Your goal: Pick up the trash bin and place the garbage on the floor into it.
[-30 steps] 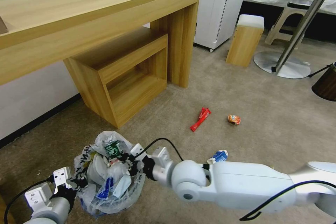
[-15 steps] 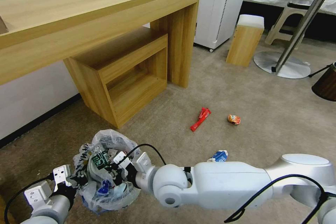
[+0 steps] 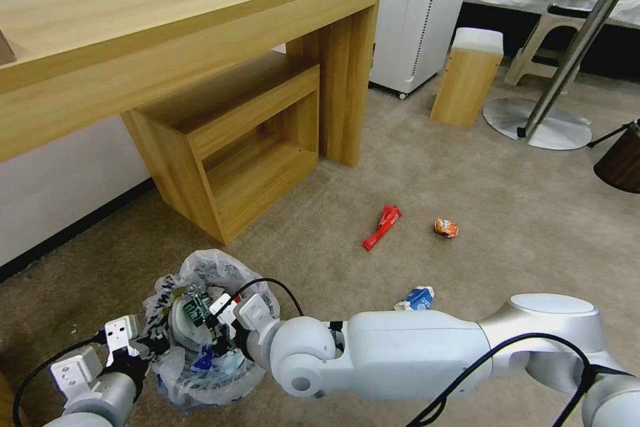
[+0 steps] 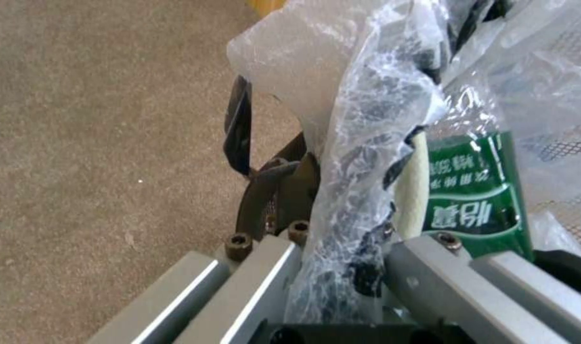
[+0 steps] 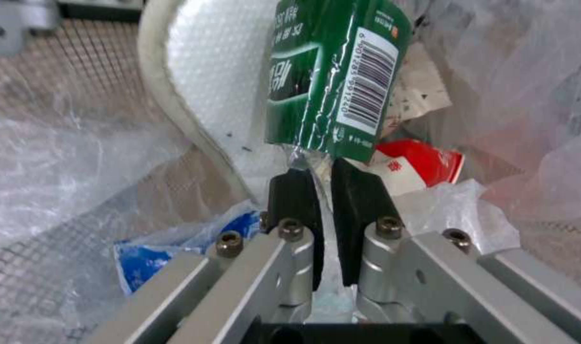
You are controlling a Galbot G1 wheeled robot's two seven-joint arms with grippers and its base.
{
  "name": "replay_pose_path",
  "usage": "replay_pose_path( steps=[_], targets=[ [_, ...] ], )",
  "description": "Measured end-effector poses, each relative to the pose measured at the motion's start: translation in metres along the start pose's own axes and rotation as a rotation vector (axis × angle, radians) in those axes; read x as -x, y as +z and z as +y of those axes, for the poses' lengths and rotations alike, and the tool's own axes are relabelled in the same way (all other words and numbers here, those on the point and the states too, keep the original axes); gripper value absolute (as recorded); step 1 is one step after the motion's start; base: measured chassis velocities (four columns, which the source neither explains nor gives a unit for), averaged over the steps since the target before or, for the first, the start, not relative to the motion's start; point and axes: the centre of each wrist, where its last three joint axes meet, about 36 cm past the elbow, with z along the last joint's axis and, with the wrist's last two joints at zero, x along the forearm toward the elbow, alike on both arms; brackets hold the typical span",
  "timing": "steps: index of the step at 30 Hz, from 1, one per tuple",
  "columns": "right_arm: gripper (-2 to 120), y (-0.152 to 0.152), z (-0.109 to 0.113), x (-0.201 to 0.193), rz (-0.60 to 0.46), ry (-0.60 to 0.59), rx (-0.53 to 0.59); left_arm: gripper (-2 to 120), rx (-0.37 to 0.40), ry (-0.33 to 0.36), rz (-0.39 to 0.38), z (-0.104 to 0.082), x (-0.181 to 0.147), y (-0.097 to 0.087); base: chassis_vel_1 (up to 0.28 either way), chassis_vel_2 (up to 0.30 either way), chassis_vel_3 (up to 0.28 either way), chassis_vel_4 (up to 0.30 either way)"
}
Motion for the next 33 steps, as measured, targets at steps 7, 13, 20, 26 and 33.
replay_pose_path(
  steps=[7, 13, 20, 26, 33],
  targets=[
    [4, 0.0, 0.001, 0.004, 0.028, 0.033, -0.002, 0, -0.003, 0.0, -0.002, -0.001, 0.002, 0.005, 0.0, 0.0, 0.0, 0.0],
    [4, 0.003, 0.003, 0.01, 0.055, 0.061, -0.002, 0, 0.0, -0.002, 0.0, -0.001, 0.001, 0.008, 0.0, 0.0, 0.0, 0.0],
    [4, 0.004, 0.004, 0.017, 0.07, 0.085, 0.002, 0, 0.002, -0.003, 0.0, -0.002, -0.002, 0.01, 0.0, 0.0, 0.0, 0.0],
    [13, -0.001, 0.006, 0.007, 0.043, 0.065, 0.006, 0, 0.0, -0.005, -0.004, -0.002, -0.003, 0.011, 0.0, 0.0, 0.0, 0.0],
    [31, -0.001, 0.007, 0.0, 0.019, 0.055, 0.008, 0, -0.001, -0.003, -0.007, -0.004, -0.005, 0.01, 0.0, 0.0, 0.0, 0.0]
  ],
)
